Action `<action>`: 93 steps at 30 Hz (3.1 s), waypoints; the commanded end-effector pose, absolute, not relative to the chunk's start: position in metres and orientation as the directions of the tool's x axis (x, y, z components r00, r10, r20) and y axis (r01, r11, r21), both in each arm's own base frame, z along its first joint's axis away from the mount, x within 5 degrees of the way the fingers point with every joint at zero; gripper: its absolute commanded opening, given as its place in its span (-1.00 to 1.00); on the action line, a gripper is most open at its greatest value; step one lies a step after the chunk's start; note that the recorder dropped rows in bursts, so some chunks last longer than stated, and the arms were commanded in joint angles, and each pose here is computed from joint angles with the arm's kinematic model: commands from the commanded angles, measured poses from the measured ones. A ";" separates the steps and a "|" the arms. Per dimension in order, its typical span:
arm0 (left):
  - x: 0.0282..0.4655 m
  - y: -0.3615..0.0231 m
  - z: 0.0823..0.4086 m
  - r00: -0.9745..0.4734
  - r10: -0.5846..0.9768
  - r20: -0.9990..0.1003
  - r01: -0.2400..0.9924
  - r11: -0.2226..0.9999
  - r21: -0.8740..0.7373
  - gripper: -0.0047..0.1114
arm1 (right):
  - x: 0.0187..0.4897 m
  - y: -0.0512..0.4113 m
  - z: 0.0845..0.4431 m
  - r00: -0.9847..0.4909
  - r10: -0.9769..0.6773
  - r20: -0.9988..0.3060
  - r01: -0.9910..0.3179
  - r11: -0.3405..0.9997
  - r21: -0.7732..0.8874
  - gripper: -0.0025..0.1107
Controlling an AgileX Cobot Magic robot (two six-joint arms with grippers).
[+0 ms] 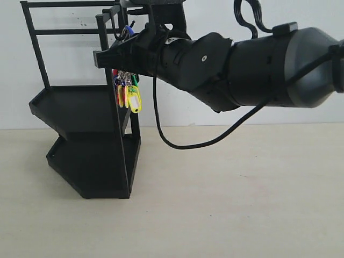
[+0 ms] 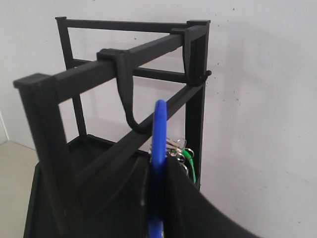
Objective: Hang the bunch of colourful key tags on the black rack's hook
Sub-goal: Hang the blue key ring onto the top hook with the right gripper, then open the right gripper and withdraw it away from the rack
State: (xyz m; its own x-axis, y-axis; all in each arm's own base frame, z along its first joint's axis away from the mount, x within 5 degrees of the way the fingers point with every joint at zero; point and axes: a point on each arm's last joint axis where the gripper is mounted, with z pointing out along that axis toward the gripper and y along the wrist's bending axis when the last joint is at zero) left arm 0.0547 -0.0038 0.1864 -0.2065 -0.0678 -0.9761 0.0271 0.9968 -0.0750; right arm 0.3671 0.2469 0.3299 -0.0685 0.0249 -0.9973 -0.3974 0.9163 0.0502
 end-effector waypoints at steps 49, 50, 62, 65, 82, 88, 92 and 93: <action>0.055 -0.004 0.188 -0.195 -0.060 -0.979 0.028 0.997 -0.066 -0.84 | 0.362 0.259 0.334 0.010 -0.069 -0.998 -0.455 0.888 -0.066 -0.96; 0.055 -0.004 0.188 -0.195 -0.060 -0.979 0.028 0.997 -0.066 -0.84 | 0.362 0.259 0.334 0.013 -0.071 -0.997 -0.454 0.888 -0.069 -0.96; 0.055 -0.004 0.188 -0.195 -0.060 -0.979 0.028 0.997 -0.066 -0.84 | 0.362 0.259 0.335 0.021 -0.077 -0.997 -0.454 0.887 -0.078 -0.96; 0.055 -0.004 0.188 -0.195 -0.060 -0.979 0.028 0.997 -0.066 -0.84 | 0.362 0.259 0.335 0.022 -0.079 -0.997 -0.454 0.887 -0.080 -0.92; 0.055 -0.004 0.188 -0.195 -0.060 -0.979 0.028 0.997 -0.066 -0.84 | 0.347 0.253 0.357 0.014 -0.066 -0.998 -0.495 0.867 -0.064 -0.08; 0.055 -0.004 0.188 -0.195 -0.060 -0.979 0.028 0.997 -0.066 -0.84 | 0.329 0.240 0.371 0.023 -0.053 -0.998 -0.500 0.864 -0.058 -0.08; 0.055 -0.004 0.188 -0.195 -0.060 -0.979 0.028 0.997 -0.066 -0.84 | 0.315 0.229 0.368 0.005 -0.066 -0.998 -0.502 0.863 -0.060 -0.08; 0.055 -0.004 0.188 -0.195 -0.060 -0.979 0.028 0.997 -0.066 -0.84 | 0.311 0.226 0.365 -0.010 -0.072 -0.997 -0.505 0.861 -0.057 -0.08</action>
